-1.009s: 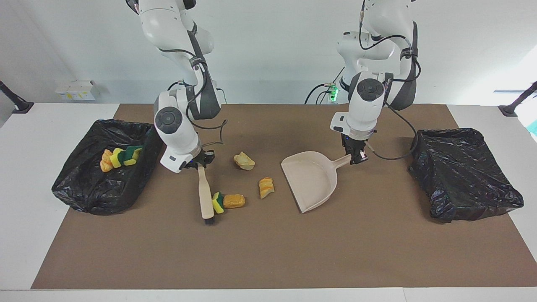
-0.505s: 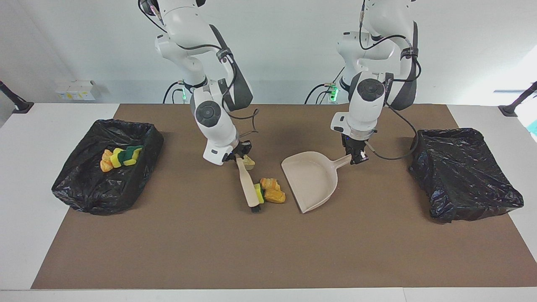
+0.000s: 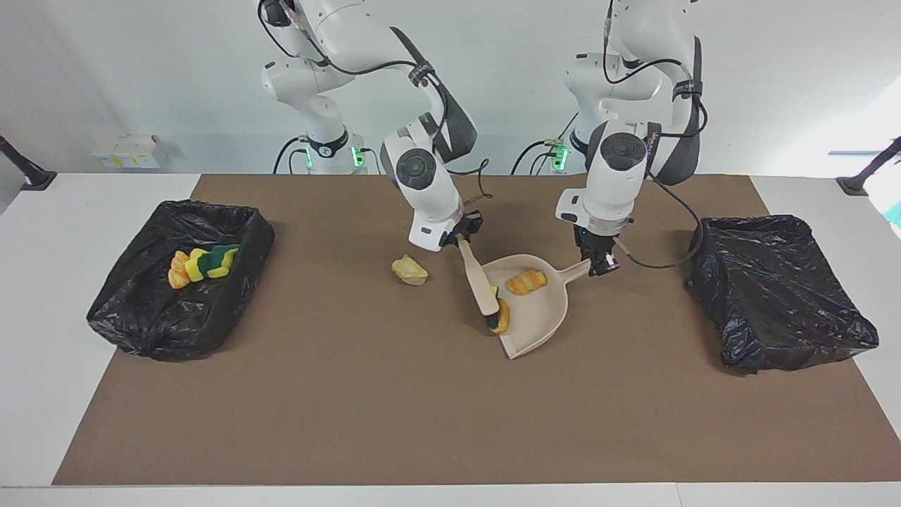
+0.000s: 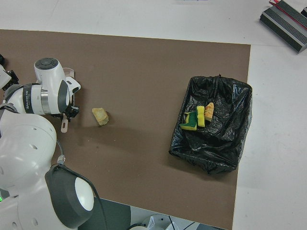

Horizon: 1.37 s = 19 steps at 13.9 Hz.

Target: Sweep and dump trash in bin

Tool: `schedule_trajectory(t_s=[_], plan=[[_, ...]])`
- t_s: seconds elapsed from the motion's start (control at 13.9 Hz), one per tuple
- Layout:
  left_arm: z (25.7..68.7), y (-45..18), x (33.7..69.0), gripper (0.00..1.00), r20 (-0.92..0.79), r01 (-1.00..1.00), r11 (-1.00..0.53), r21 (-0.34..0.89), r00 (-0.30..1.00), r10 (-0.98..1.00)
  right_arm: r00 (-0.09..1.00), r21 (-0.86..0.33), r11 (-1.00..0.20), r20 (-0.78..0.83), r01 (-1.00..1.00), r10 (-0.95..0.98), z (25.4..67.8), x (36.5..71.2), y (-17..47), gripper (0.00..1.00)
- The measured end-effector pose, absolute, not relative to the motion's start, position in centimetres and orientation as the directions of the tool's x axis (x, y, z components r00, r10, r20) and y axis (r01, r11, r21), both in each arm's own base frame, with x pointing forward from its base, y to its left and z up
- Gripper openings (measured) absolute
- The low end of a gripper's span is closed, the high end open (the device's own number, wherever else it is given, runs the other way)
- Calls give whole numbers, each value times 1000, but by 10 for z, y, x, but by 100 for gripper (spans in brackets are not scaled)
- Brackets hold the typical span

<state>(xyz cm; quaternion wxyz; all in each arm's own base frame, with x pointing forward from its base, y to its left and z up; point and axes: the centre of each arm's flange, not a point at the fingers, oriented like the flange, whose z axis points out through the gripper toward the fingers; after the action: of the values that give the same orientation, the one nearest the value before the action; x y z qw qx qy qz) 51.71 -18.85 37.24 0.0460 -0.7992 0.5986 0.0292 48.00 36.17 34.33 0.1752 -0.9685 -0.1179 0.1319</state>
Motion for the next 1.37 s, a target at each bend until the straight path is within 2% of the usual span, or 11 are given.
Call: schedule_trajectory(t_s=[0.22,0.5,0.65,1.01,1.37], plan=[[373,-188,517,32,-101,-959,-279,-39,282,-954,932,-378,-917,-268,129,242,378,467,365,26],[373,-188,517,32,-101,-959,-279,-40,282,-954,911,-342,-938,-369,51,184,423,471,306,26],[373,-189,517,32,-101,-959,-279,-40,282,-954,907,-226,-974,-410,0,95,423,475,277,26],[373,-189,517,32,-101,-959,-280,-40,282,-954,900,-3,-997,-429,-82,-73,404,461,257,26],[373,-188,517,32,-100,-959,-280,-40,282,-954,908,25,-994,-403,-111,-111,389,427,229,26]])
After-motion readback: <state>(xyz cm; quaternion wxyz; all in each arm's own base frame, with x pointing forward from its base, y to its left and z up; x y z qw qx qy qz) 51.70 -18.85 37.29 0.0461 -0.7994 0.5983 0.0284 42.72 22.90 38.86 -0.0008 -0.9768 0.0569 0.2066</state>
